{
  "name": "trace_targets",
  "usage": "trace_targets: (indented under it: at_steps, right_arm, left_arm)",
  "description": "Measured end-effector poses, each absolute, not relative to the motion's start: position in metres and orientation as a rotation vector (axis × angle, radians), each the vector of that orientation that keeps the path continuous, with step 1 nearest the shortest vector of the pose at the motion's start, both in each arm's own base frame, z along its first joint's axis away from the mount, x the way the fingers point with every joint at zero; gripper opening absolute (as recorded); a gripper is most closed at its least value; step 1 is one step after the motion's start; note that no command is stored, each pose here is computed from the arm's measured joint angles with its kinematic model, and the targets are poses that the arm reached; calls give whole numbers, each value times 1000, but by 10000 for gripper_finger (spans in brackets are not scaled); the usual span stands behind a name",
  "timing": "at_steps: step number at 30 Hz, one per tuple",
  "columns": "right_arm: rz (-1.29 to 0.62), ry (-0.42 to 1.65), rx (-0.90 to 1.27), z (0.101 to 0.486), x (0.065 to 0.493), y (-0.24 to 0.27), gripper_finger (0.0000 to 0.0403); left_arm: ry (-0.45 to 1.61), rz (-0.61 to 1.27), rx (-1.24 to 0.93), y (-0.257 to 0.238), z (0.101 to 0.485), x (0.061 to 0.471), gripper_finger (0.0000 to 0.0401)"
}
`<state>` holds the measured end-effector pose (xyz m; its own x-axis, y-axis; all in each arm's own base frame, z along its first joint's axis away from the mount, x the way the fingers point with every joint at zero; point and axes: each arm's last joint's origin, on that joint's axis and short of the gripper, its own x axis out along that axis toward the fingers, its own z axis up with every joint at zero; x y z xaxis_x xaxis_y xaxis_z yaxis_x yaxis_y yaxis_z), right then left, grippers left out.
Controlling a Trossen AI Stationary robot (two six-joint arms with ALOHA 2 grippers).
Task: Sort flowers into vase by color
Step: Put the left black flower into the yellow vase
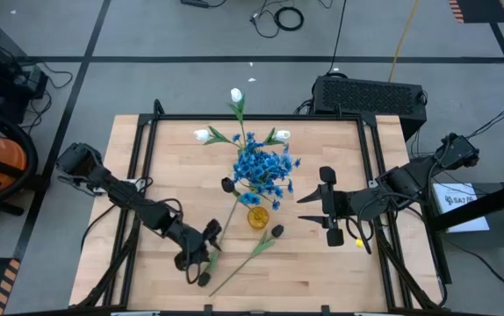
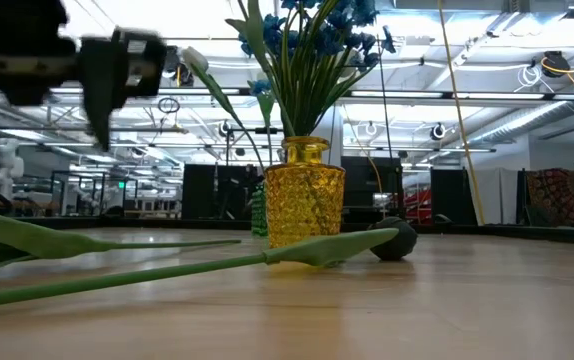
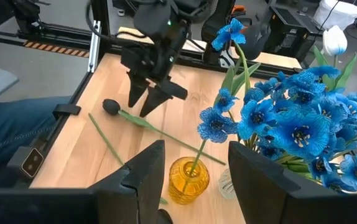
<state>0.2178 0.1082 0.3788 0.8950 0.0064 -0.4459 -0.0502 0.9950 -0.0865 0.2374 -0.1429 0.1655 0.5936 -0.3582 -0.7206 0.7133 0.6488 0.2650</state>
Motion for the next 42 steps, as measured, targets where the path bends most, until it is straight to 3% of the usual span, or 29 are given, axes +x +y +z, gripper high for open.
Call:
trace_targets:
  at_steps: [6, 11, 24, 30, 38, 42]
  right_arm:
    - [29, 501, -117, 375, 216, 107, 169]
    - [28, 519, -126, 373, 215, 107, 169]
    - [28, 537, -136, 372, 214, 106, 169]
    - [22, 534, -111, 372, 214, 106, 169]
    - [26, 529, -108, 373, 215, 107, 169]
    - [27, 530, -112, 372, 215, 107, 169]
  left_arm:
    - [684, -737, 886, -137, 171, 248, 242]
    - [713, -807, 977, -135, 162, 259, 233]
    - [865, -948, 1195, -141, 138, 275, 166]
    - [884, -967, 1237, -142, 128, 277, 120]
    - [886, -892, 1172, -142, 130, 279, 20]
    - [878, -843, 1134, -142, 135, 279, 10]
